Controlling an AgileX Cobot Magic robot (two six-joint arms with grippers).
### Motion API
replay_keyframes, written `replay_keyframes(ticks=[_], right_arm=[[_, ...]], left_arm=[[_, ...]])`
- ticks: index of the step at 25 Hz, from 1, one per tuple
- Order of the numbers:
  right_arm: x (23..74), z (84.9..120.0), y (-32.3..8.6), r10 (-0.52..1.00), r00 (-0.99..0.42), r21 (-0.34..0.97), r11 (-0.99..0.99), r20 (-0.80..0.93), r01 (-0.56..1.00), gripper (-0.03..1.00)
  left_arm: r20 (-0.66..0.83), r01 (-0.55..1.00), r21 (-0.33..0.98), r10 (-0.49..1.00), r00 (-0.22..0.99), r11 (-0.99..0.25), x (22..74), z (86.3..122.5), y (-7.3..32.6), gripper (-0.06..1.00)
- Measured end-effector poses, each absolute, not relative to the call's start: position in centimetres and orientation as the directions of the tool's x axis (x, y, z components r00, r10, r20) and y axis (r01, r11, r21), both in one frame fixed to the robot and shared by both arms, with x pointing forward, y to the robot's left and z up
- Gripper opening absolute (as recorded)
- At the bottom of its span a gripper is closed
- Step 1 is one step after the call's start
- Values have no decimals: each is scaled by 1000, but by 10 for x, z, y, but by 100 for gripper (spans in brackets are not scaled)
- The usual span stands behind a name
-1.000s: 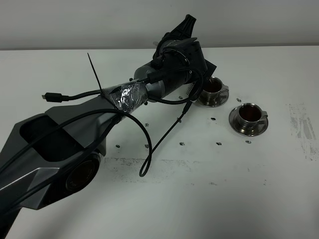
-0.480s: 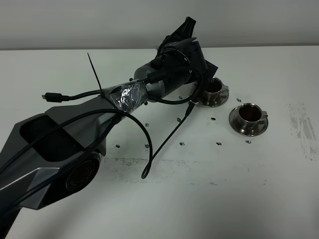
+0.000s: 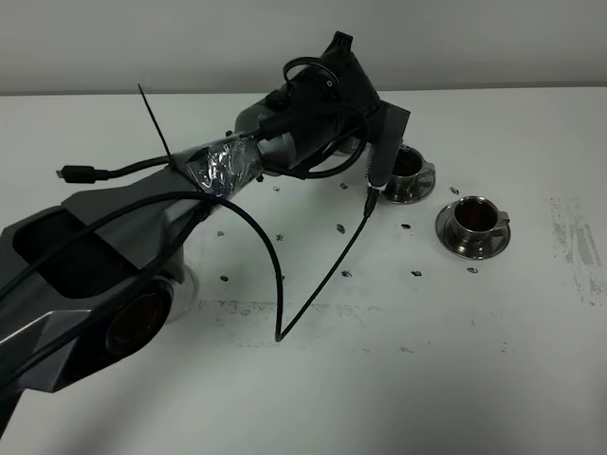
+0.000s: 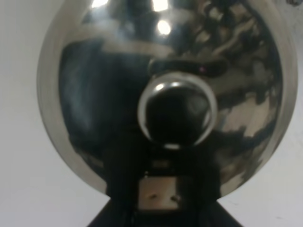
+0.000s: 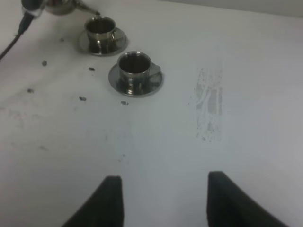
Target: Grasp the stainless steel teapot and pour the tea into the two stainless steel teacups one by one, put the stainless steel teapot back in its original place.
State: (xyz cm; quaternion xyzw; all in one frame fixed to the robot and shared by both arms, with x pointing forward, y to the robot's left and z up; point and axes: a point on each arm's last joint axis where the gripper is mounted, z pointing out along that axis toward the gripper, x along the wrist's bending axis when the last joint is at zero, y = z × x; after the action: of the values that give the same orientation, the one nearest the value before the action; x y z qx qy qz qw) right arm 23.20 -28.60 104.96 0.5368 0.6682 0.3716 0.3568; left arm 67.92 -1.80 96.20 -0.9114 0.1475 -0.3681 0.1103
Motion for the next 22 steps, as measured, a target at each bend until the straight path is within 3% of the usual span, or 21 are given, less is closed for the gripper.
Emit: replay_keyframes(ticks=[12, 22], right_arm=[[232, 1050, -286, 983, -169, 880, 147, -78, 452, 42], [232, 1050, -286, 983, -169, 880, 147, -78, 452, 42]], left_arm=[[541, -2, 37, 18, 841, -999, 673, 986, -1, 19], [428, 182, 194, 250, 868, -964, 657, 1008, 47, 19]])
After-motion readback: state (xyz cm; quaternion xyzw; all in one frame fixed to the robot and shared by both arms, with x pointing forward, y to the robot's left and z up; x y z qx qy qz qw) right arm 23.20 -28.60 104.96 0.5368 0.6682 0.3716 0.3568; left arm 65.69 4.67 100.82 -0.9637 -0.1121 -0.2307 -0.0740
